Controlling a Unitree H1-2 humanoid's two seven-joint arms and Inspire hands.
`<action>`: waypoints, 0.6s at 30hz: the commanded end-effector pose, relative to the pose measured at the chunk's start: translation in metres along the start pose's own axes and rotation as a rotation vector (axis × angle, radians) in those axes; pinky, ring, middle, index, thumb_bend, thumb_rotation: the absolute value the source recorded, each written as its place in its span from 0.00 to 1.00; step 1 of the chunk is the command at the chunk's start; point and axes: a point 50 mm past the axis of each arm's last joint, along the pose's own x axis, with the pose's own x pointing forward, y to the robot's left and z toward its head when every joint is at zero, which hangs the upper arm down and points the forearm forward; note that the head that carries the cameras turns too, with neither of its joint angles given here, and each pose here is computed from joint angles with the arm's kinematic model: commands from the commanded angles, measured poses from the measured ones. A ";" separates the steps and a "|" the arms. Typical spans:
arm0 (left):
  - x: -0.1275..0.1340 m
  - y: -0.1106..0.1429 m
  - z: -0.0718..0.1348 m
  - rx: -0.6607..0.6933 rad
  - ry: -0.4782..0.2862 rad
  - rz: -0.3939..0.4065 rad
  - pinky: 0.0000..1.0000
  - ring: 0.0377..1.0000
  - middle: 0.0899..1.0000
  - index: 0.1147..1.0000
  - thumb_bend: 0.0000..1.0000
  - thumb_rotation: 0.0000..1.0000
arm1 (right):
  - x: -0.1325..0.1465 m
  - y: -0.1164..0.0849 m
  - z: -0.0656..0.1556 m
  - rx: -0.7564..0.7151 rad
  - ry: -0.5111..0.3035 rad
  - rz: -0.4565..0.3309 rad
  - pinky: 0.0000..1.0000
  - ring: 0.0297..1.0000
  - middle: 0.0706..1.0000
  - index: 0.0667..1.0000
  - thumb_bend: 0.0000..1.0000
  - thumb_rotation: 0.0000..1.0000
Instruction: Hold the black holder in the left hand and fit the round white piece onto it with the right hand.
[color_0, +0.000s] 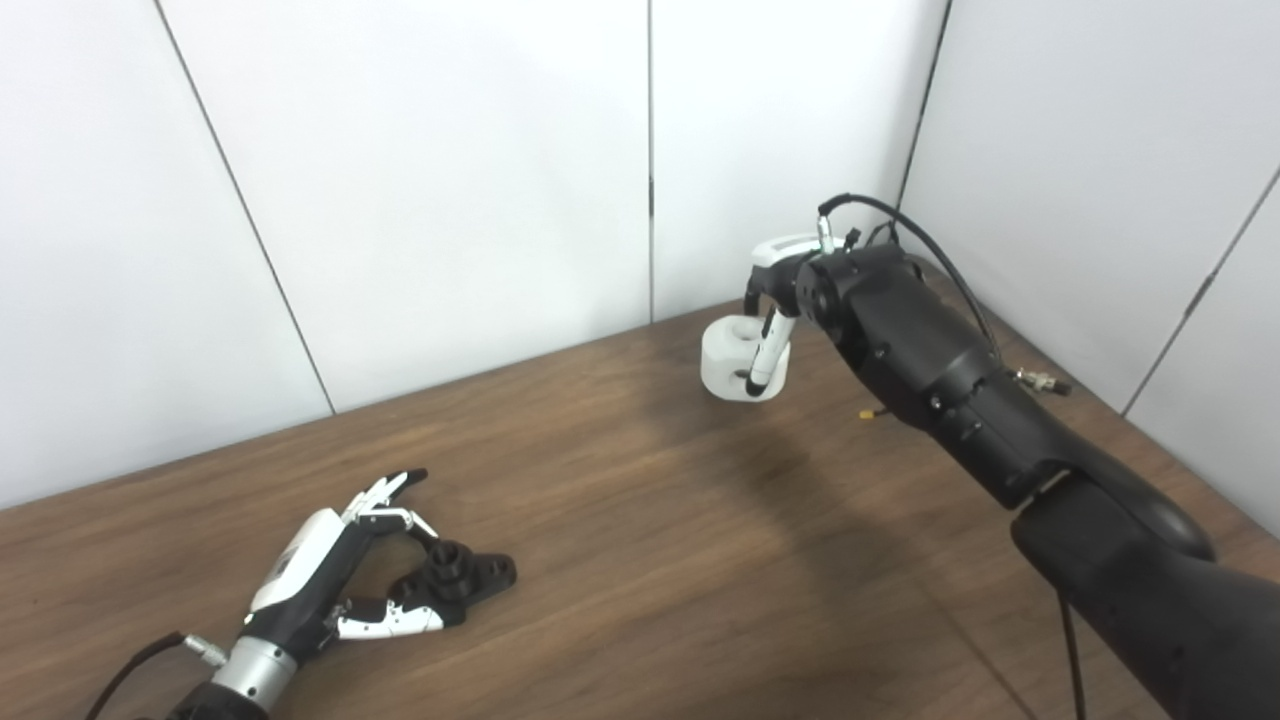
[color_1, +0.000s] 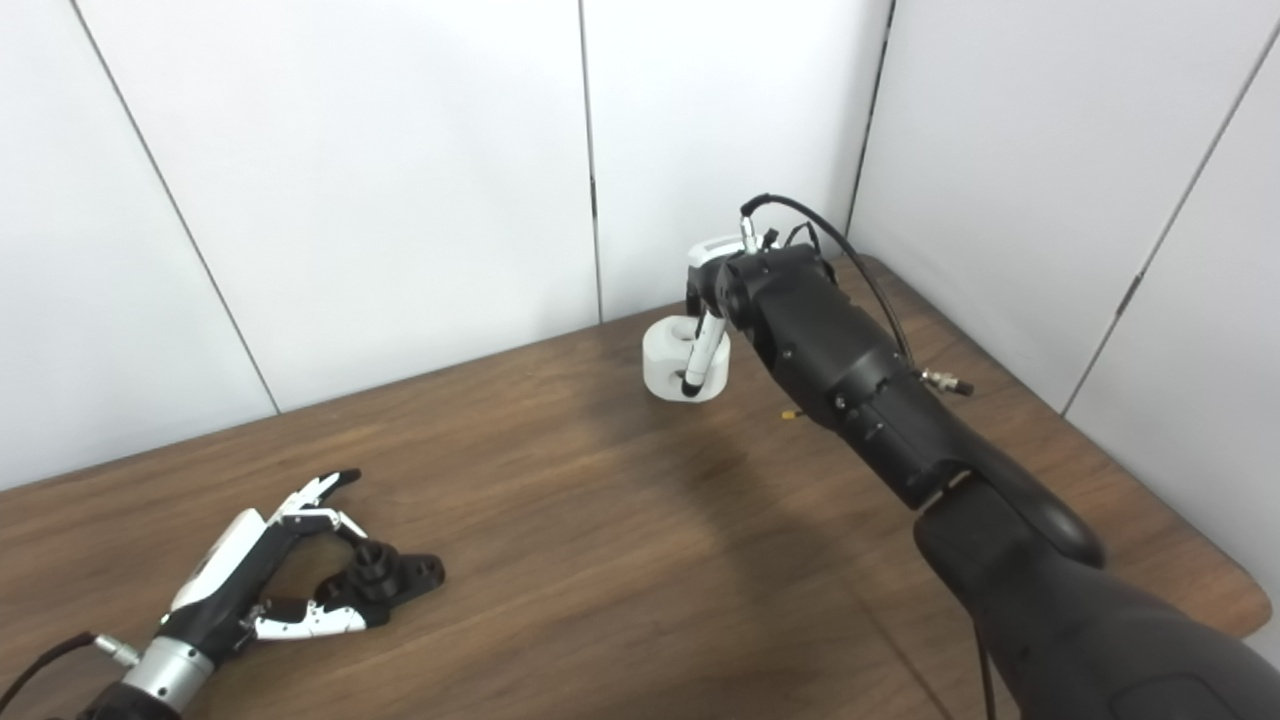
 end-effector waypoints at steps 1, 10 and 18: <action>-0.053 -0.058 -0.037 -0.050 0.166 -0.167 1.00 1.00 0.96 0.42 0.52 0.05 | -0.005 -0.027 -0.008 0.005 0.013 -0.098 0.93 0.96 0.96 0.76 0.91 0.35; -0.055 -0.056 -0.037 -0.054 0.163 -0.161 1.00 1.00 0.96 0.42 0.52 0.05 | -0.001 -0.023 -0.014 -0.015 0.010 -0.118 0.92 0.95 0.94 0.75 0.89 0.34; -0.055 -0.057 -0.034 -0.062 0.157 -0.153 1.00 1.00 0.95 0.42 0.52 0.06 | 0.001 -0.013 -0.017 -0.024 -0.043 -0.268 0.84 0.86 0.82 0.63 0.84 0.23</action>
